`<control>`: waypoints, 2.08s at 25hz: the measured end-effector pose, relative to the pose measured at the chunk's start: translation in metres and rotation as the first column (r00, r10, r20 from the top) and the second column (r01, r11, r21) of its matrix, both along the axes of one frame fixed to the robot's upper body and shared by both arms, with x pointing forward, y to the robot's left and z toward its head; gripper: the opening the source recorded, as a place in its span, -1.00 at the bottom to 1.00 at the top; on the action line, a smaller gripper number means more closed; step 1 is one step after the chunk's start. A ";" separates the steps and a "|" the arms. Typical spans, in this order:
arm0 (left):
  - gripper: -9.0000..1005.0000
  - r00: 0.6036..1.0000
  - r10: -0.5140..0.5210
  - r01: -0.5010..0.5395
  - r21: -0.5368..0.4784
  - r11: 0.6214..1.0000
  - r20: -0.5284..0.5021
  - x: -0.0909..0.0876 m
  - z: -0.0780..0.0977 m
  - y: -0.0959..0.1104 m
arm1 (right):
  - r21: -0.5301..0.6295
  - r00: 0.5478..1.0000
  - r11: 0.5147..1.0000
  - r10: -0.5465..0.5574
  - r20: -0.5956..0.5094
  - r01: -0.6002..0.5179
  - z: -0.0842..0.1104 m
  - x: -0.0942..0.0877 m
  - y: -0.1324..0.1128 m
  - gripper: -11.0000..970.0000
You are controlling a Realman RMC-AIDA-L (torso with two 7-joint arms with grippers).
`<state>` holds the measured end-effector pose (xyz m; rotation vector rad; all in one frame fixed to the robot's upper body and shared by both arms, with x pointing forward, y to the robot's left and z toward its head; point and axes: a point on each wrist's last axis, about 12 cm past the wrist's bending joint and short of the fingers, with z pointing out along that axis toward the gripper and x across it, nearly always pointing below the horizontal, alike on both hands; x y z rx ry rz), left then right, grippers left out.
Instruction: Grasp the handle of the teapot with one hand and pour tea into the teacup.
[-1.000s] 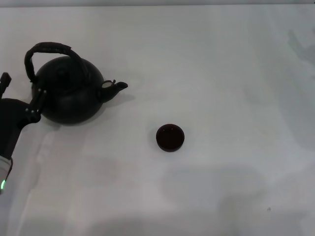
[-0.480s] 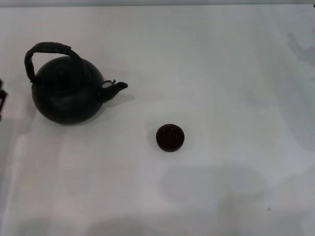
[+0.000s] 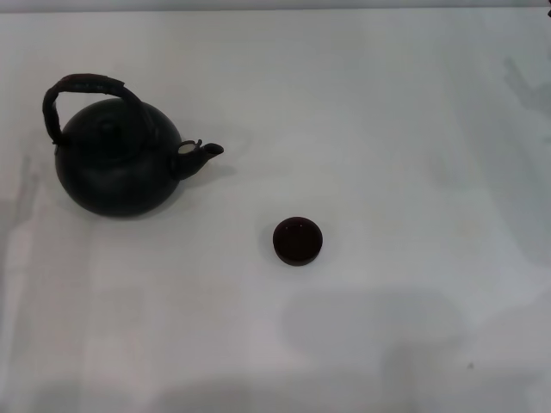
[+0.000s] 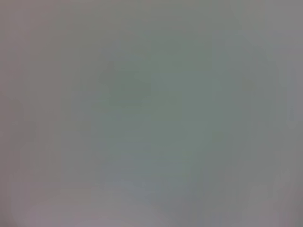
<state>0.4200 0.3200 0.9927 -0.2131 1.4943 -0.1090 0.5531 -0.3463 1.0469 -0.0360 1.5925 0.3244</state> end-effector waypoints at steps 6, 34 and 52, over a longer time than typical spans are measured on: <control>0.58 0.999 0.037 -0.037 -0.009 0.999 0.020 0.006 0.003 0.004 | 0.001 1.000 1.000 0.000 -0.009 0.000 -0.002 -0.001 0.000 0.74; 0.57 0.998 0.051 -0.051 -0.019 0.999 0.023 0.006 0.004 0.005 | 0.002 1.000 1.000 -0.004 -0.021 0.004 -0.004 -0.003 -0.001 0.74; 0.57 0.998 0.051 -0.051 -0.019 0.999 0.023 0.006 0.004 0.005 | 0.002 1.000 1.000 -0.001 -0.020 0.001 -0.004 -0.003 -0.001 0.74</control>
